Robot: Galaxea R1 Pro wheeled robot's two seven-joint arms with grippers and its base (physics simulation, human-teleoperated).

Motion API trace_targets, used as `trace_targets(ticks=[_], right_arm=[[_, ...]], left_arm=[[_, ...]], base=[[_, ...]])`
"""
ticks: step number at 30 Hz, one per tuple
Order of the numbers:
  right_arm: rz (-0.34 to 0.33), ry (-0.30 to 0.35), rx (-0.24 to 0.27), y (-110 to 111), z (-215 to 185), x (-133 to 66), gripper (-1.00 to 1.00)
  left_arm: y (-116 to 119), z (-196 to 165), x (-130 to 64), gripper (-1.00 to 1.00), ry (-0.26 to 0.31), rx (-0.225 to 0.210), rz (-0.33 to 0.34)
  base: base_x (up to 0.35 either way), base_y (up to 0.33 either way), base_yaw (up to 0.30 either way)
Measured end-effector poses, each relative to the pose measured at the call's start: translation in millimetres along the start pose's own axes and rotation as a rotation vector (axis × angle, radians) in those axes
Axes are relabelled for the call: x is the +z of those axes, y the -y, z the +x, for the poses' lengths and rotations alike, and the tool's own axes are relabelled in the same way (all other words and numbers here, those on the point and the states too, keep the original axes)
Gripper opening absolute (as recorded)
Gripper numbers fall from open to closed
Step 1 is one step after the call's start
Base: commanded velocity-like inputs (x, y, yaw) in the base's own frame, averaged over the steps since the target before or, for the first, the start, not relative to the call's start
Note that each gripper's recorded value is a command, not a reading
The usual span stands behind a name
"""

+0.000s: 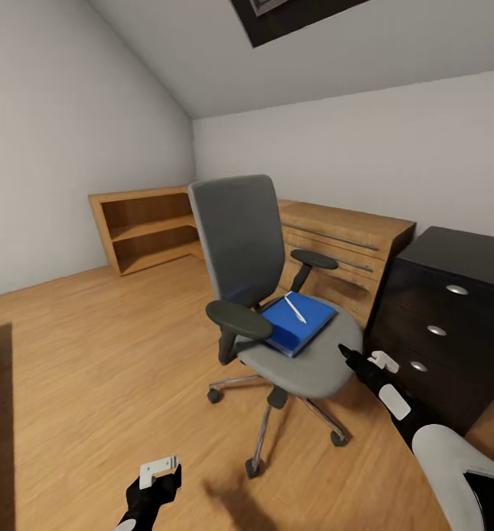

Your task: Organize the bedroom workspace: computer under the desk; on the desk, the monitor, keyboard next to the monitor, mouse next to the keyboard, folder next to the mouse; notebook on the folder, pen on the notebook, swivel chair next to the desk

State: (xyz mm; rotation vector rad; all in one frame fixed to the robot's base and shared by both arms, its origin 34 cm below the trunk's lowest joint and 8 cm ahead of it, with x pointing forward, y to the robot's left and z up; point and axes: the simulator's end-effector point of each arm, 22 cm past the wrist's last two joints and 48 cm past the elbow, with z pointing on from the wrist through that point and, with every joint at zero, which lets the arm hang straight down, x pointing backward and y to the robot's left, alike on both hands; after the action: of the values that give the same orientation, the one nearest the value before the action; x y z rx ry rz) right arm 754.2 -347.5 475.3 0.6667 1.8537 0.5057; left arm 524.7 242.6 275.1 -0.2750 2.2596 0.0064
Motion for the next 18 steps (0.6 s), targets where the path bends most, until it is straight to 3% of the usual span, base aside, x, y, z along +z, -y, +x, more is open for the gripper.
trace_targets(ticks=[8,18], right_arm=[[0.007,0.005,-0.005,5.4,-4.7,-1.0,1.00],[-0.003,-0.002,-0.001,-1.8,1.6,0.8,1.00]], left_arm=[[0.0,0.1,0.1,1.00,0.000,0.000,0.000],[-0.4,0.5,0.2,1.00,-0.001,0.000,-0.001]], base=[[0.259,0.140,0.000],[0.031,0.021,0.065]])
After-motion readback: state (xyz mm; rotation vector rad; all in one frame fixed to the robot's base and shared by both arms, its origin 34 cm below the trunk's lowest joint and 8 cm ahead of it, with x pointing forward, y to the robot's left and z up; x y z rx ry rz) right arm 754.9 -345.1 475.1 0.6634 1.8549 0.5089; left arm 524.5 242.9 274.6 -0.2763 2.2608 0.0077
